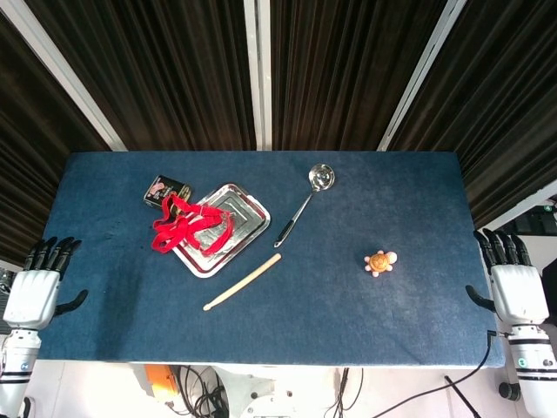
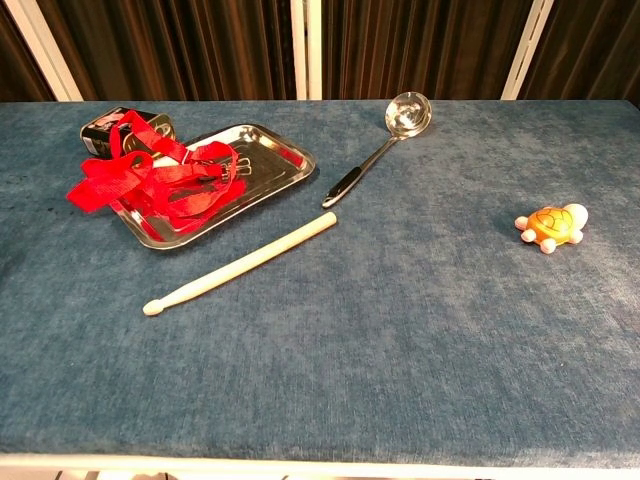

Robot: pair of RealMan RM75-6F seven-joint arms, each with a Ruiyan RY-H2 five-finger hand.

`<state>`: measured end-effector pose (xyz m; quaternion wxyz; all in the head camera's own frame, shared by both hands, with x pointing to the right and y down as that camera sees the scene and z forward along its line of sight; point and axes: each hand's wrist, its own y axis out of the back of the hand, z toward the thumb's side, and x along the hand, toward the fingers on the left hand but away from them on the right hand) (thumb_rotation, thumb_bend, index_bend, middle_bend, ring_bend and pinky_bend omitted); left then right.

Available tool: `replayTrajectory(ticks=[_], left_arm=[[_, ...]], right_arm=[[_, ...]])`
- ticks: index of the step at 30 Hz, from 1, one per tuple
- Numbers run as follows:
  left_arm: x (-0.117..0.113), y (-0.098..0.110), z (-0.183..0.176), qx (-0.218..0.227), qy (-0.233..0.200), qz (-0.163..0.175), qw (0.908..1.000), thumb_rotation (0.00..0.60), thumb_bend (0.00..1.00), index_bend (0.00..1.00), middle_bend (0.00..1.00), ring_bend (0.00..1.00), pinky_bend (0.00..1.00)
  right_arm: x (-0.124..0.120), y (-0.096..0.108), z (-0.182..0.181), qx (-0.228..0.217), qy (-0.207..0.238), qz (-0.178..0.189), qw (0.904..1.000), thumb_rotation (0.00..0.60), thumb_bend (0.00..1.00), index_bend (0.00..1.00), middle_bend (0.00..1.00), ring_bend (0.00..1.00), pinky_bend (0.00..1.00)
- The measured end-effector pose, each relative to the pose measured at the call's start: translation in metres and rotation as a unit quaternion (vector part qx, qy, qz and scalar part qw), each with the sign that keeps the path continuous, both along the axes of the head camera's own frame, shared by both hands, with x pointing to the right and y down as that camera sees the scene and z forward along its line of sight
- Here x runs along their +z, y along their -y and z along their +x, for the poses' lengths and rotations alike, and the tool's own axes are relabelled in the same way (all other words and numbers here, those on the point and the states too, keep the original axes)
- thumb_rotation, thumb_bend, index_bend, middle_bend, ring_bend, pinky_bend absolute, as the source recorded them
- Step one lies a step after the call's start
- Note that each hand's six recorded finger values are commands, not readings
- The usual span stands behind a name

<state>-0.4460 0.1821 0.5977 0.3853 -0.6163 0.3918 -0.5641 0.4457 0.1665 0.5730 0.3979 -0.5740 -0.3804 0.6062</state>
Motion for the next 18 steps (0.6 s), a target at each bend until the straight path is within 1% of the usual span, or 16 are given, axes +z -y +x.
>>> replayTrajectory(ticks=[2, 5, 8, 11, 12, 14, 16, 18], left_arm=[[0.003, -0.001, 0.001, 0.001, -0.003, -0.002, 1.0000, 0.600, 0.21, 0.10, 0.09, 0.00, 0.00], [0.001, -0.001, 0.001, 0.004, -0.004, 0.001, 1.0000, 0.600, 0.21, 0.10, 0.09, 0.00, 0.00], [-0.003, -0.003, 0.000, 0.004, 0.000, 0.002, 1.0000, 0.600, 0.21, 0.10, 0.09, 0.00, 0.00], [-0.002, -0.006, -0.002, 0.001, 0.002, -0.006, 1.0000, 0.600, 0.21, 0.10, 0.09, 0.00, 0.00], [-0.001, -0.006, -0.002, 0.001, 0.002, -0.009, 1.0000, 0.600, 0.21, 0.10, 0.09, 0.00, 0.00], [-0.001, -0.006, 0.000, 0.002, 0.003, -0.012, 0.9999, 0.600, 0.21, 0.10, 0.09, 0.00, 0.00], [-0.002, -0.006, 0.001, 0.005, 0.005, -0.011, 0.9999, 0.600, 0.21, 0.10, 0.09, 0.00, 0.00], [-0.003, -0.005, 0.002, 0.008, 0.006, -0.010, 0.9999, 0.600, 0.21, 0.10, 0.08, 0.00, 0.00]], right_arm=[[0.005, 0.007, -0.002, -0.005, -0.007, -0.006, 0.9999, 0.600, 0.15, 0.00, 0.09, 0.01, 0.00], [0.016, 0.016, -0.006, -0.013, -0.019, -0.029, 0.9993, 0.600, 0.15, 0.00, 0.10, 0.03, 0.00], [0.032, 0.023, -0.014, -0.026, -0.029, -0.060, 0.9974, 0.600, 0.16, 0.00, 0.12, 0.02, 0.00], [0.048, 0.030, -0.027, -0.040, -0.021, -0.092, 0.9947, 0.600, 0.16, 0.00, 0.14, 0.02, 0.00], [0.054, 0.034, -0.034, -0.049, -0.016, -0.103, 0.9933, 0.600, 0.17, 0.01, 0.14, 0.03, 0.00], [0.062, 0.040, -0.047, -0.068, -0.013, -0.114, 0.9910, 0.600, 0.20, 0.04, 0.16, 0.03, 0.00], [0.071, 0.046, -0.060, -0.090, -0.019, -0.120, 0.9885, 0.600, 0.24, 0.08, 0.17, 0.04, 0.00], [0.080, 0.047, -0.068, -0.108, -0.031, -0.127, 0.9855, 0.600, 0.27, 0.10, 0.18, 0.04, 0.00]])
